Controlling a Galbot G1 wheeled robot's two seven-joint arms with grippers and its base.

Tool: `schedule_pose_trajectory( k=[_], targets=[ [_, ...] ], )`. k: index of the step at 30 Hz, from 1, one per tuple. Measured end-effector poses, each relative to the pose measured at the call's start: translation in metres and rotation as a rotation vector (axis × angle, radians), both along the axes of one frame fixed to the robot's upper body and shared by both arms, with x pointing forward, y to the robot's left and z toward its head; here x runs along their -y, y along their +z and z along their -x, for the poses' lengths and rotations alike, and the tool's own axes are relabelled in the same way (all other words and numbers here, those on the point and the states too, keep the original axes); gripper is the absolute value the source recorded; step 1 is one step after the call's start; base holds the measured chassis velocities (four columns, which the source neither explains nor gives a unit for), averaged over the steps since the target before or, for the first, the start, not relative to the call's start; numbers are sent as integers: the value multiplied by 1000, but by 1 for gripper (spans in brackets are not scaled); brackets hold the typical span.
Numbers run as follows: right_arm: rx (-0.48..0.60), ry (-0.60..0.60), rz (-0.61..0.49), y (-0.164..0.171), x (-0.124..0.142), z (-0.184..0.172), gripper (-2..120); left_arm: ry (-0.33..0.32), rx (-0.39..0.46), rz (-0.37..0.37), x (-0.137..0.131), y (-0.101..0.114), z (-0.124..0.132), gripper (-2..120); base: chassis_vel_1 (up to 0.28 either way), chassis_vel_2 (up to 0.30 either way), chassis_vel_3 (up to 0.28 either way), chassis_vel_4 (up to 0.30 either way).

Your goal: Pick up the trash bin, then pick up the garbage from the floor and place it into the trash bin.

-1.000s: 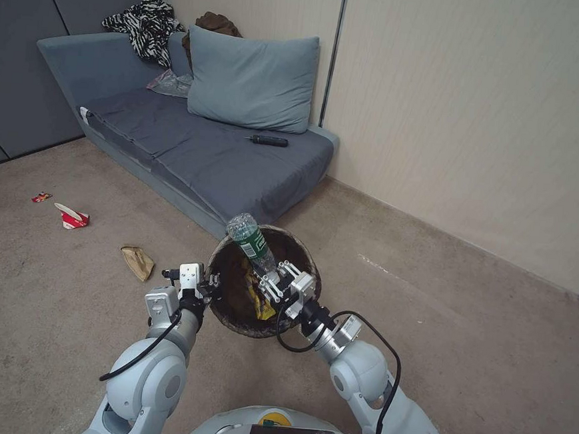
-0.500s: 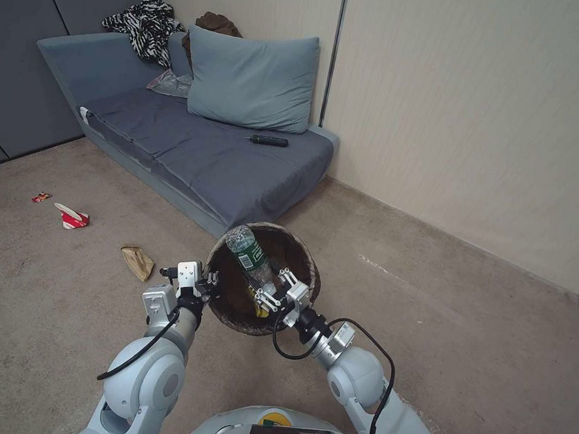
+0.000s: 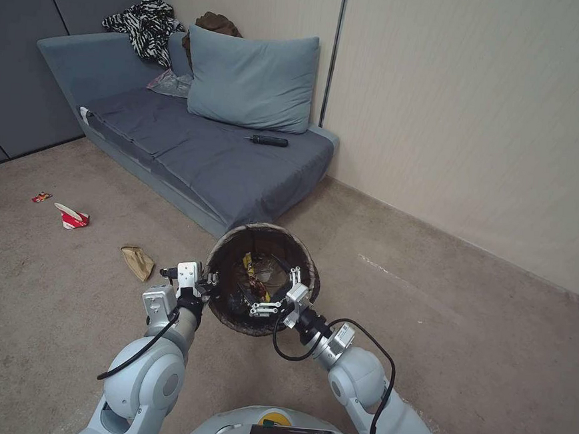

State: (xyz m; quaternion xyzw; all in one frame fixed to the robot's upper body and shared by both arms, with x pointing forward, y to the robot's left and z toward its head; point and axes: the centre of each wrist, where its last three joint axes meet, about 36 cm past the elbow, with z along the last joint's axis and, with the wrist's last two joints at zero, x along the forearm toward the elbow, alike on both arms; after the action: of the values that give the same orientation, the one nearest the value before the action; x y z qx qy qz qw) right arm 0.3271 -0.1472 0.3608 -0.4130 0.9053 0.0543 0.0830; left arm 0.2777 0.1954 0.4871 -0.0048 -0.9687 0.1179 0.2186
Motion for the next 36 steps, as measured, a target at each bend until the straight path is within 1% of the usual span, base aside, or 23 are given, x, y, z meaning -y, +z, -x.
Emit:
schedule_pose_trajectory(
  k=[13, 17, 19, 20, 21, 23, 24, 26, 27, 28, 36],
  targets=[
    [7, 12, 18, -1, 1, 1, 100, 1, -4, 2, 0, -1, 0, 4, 0, 0, 0, 0],
    [23, 11, 11, 4, 1, 0, 100, 2, -3, 2, -1, 0, 0, 4, 0, 0, 0, 0],
    [67, -3, -14, 22, 0, 0, 100, 4, -2, 0, -1, 0, 0, 4, 0, 0, 0, 0],
    [67, -3, -14, 22, 0, 0, 100, 4, -2, 0, -1, 0, 0, 4, 0, 0, 0, 0],
    [88, -12, -26, 31, 0, 1, 100, 4, -2, -2, -2, 0, 0, 4, 0, 0, 0, 0],
    [176, -70, -59, 66, 3, 5, 100, 0, -3, -6, -3, -2, 0, 4, 0, 0, 0, 0],
    [176, -70, -59, 66, 3, 5, 100, 0, -3, -6, -3, -2, 0, 4, 0, 0, 0, 0],
    [253, -153, -96, 106, 11, 12, 100, 2, -3, -16, -4, -4, 0, 4, 0, 0, 0, 0],
    [253, -153, -96, 106, 11, 12, 100, 2, -3, -16, -4, -4, 0, 4, 0, 0, 0, 0],
    [277, -181, -107, 117, 14, 14, 100, 3, -2, -18, -4, -4, 0, 4, 0, 0, 0, 0],
    [301, -232, -122, 131, 20, 18, 100, 4, -1, -19, -4, -4, 1, 4, 0, 0, 0, 0]
  ],
)
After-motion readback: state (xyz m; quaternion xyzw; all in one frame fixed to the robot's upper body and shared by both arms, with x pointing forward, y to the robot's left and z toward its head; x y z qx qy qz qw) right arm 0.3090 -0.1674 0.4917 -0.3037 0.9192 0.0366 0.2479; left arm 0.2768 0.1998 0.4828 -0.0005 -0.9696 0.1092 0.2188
